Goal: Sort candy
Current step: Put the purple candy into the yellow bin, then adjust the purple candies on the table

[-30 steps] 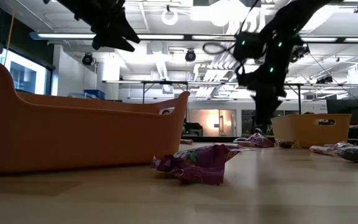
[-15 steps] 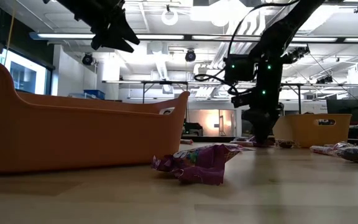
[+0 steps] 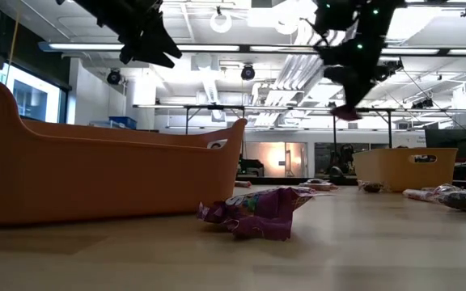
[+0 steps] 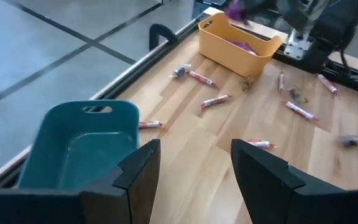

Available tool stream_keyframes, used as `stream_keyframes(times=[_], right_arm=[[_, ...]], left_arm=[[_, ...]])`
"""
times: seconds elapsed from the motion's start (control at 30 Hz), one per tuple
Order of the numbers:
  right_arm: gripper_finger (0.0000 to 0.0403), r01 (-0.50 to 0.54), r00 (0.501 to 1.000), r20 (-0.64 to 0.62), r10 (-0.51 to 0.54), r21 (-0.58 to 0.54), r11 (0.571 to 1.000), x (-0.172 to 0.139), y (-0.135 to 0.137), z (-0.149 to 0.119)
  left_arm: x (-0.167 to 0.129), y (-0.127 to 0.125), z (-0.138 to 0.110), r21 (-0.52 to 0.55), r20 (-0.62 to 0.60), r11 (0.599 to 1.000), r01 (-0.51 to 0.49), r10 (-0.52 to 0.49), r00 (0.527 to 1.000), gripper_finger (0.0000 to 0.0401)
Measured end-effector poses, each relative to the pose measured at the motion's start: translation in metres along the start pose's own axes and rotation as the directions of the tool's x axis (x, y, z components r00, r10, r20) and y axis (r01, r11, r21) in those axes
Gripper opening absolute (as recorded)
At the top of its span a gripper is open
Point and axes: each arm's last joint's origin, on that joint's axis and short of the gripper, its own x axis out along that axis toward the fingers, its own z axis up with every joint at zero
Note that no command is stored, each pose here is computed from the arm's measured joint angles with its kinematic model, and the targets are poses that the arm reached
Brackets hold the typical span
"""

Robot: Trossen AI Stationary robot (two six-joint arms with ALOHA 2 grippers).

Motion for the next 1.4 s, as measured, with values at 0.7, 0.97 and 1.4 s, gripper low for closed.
stream_keyframes(times=[0.7, 0.97, 1.4], right_arm=[[0.0171, 0.138, 0.979, -0.187, -0.08, 0.321, 0.937, 0.048, -0.049, -0.026], [0.0211, -0.12, 0.986, -0.066, 0.156, 0.378, 0.918, 0.044, -0.042, -0.013], [0.0212, -0.248, 0.968, 0.062, 0.244, 0.391, 0.886, 0.043, -0.039, 0.0]], left_arm=[[-0.022, -0.046, -0.043, -0.139, -0.416, 0.923, 0.359, -0.384, 0.824, 0.0188], [-0.059, -0.083, -0.079, -0.256, -0.665, 0.883, 0.393, -0.456, 0.592, 0.0128], [-0.115, -0.162, -0.179, -0.198, -0.95, 0.975, 0.096, -0.215, 0.225, 0.0001]])
